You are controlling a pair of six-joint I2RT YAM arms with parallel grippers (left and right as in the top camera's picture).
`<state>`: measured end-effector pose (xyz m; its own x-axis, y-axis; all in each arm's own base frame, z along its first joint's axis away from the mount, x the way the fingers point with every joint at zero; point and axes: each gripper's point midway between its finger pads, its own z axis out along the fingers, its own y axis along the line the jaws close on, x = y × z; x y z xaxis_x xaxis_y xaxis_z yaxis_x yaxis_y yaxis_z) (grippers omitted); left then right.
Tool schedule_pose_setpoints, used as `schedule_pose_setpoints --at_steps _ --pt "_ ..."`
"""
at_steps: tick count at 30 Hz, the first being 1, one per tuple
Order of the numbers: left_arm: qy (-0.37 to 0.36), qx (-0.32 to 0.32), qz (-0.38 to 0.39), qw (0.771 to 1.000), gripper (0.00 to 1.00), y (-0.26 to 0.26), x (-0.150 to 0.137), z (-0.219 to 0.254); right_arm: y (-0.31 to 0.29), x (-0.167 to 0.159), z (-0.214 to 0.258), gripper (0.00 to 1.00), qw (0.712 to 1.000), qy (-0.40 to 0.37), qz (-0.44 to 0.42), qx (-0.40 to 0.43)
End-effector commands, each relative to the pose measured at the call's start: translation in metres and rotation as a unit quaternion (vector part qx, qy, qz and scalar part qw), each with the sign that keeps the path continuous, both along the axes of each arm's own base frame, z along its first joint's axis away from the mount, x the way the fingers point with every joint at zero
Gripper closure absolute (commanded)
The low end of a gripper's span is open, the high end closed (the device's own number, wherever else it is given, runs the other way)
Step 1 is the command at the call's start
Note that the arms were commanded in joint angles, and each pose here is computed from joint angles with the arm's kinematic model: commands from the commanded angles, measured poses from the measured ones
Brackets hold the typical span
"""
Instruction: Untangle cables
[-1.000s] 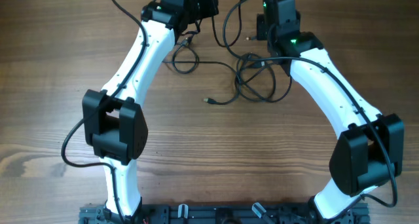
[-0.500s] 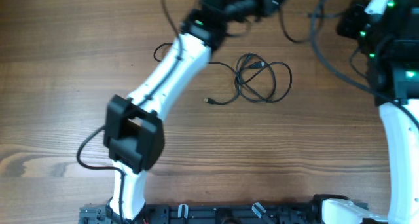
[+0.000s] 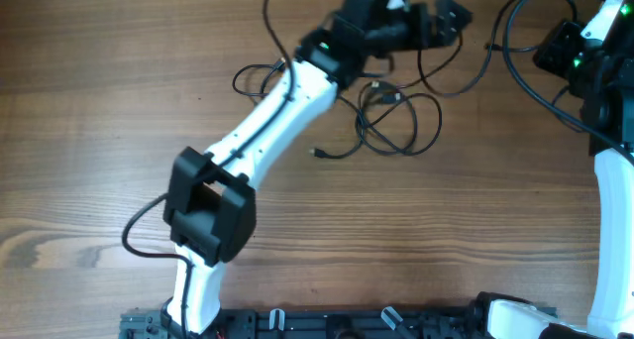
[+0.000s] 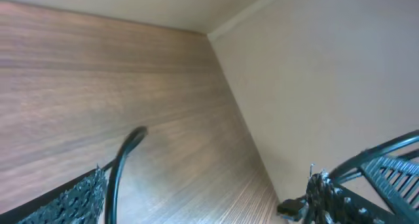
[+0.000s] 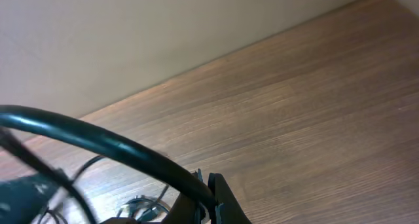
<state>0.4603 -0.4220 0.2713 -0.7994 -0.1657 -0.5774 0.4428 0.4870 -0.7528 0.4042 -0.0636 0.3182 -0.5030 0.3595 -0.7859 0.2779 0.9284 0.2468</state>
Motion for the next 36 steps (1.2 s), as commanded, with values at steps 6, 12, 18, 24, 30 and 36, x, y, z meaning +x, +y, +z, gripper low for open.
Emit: schedule_pose_setpoints --at_steps 6,12,18,24,30,36 --pt "0.002 -0.066 -0.163 0.984 0.00 0.051 -0.014 0.026 -0.047 0.008 0.026 0.96 0.995 -0.069 -0.066 0.042" --pt "-0.050 0.014 -0.073 0.996 0.00 0.105 0.008 0.038 -0.110 -0.010 0.087 0.96 0.981 -0.149 -0.122 0.013" --pt "-0.074 0.121 0.050 0.989 0.00 0.169 0.006 0.064 -0.191 -0.054 0.123 0.96 0.952 -0.143 -0.258 -0.087" --pt "-0.020 0.175 0.085 0.981 0.00 0.193 -0.006 0.044 -0.258 -0.138 0.049 0.96 0.880 -0.038 -0.472 0.015" --pt "0.006 0.187 0.082 0.979 0.00 0.196 -0.014 0.033 -0.281 -0.158 -0.030 0.96 0.855 0.076 -0.506 0.081" --pt "0.006 0.187 0.082 0.979 0.00 0.196 -0.014 0.033 -0.265 -0.156 -0.111 0.95 0.840 0.209 -0.478 0.150"
